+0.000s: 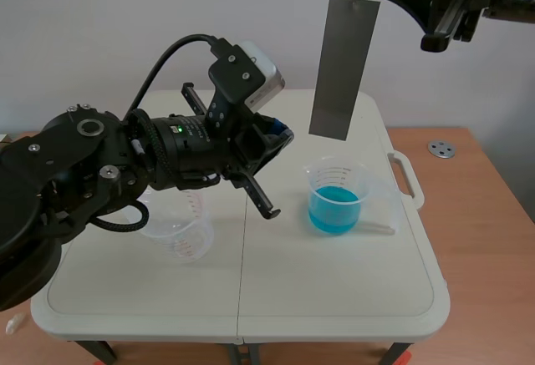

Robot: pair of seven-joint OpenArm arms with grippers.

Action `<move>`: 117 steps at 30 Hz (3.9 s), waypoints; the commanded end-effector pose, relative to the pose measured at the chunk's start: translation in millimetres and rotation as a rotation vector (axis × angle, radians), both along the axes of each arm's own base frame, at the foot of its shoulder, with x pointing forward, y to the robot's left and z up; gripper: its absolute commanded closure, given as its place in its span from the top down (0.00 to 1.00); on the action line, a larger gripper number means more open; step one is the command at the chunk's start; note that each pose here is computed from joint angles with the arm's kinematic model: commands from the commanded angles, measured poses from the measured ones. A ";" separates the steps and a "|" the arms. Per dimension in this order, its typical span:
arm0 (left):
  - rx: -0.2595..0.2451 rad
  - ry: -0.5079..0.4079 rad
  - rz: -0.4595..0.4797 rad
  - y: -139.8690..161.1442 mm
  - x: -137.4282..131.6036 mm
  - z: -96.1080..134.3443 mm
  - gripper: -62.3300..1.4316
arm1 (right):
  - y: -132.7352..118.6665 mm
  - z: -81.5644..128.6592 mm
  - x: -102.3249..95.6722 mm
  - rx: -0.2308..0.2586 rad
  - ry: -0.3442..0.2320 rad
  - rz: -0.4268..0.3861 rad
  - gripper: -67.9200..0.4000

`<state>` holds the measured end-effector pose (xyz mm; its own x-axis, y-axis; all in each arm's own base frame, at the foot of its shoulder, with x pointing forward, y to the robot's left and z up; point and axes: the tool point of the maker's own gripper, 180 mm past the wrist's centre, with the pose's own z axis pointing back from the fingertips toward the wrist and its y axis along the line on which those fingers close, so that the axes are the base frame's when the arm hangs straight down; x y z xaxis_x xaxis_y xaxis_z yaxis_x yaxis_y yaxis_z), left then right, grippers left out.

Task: Hold the metal plate by the orange handle, dip it into the blue solution, take it out and point at it, then put the plate back in the beaker on the left.
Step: 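Raise the plate and point at it, then put the plate into the left beaker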

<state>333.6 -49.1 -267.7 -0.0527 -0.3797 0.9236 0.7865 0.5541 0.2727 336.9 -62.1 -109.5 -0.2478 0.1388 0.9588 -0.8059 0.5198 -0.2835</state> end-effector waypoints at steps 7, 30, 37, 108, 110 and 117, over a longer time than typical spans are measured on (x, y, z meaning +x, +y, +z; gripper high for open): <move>-0.024 -0.028 0.029 5.9 2.0 8.2 0.06 | -3.2 18.3 -0.4 0.010 -0.050 0.004 0.02; 0.122 0.006 0.442 194.6 -83.4 -7.6 0.06 | -2.7 18.8 -0.2 0.010 -0.051 0.005 0.02; 0.223 0.136 0.514 238.5 -136.9 -36.8 0.06 | 4.0 21.5 -0.2 0.025 -0.056 0.018 0.02; 0.244 0.770 0.745 229.9 -351.7 -196.2 0.06 | 205.9 7.0 -19.5 0.102 0.099 0.342 0.02; 0.244 0.770 0.746 229.9 -351.7 -196.2 0.06 | 205.3 2.7 -16.7 0.103 0.112 0.337 0.02; 0.246 0.769 0.748 230.5 -351.6 -196.3 0.06 | 204.5 -13.1 -11.0 0.090 0.140 0.333 0.02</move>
<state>-16.5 184.3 -467.1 0.8265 -0.2611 0.4987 0.2861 0.9578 0.0273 327.2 138.9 -142.2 -0.0915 0.0304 0.9953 -0.9621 0.2552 -0.0962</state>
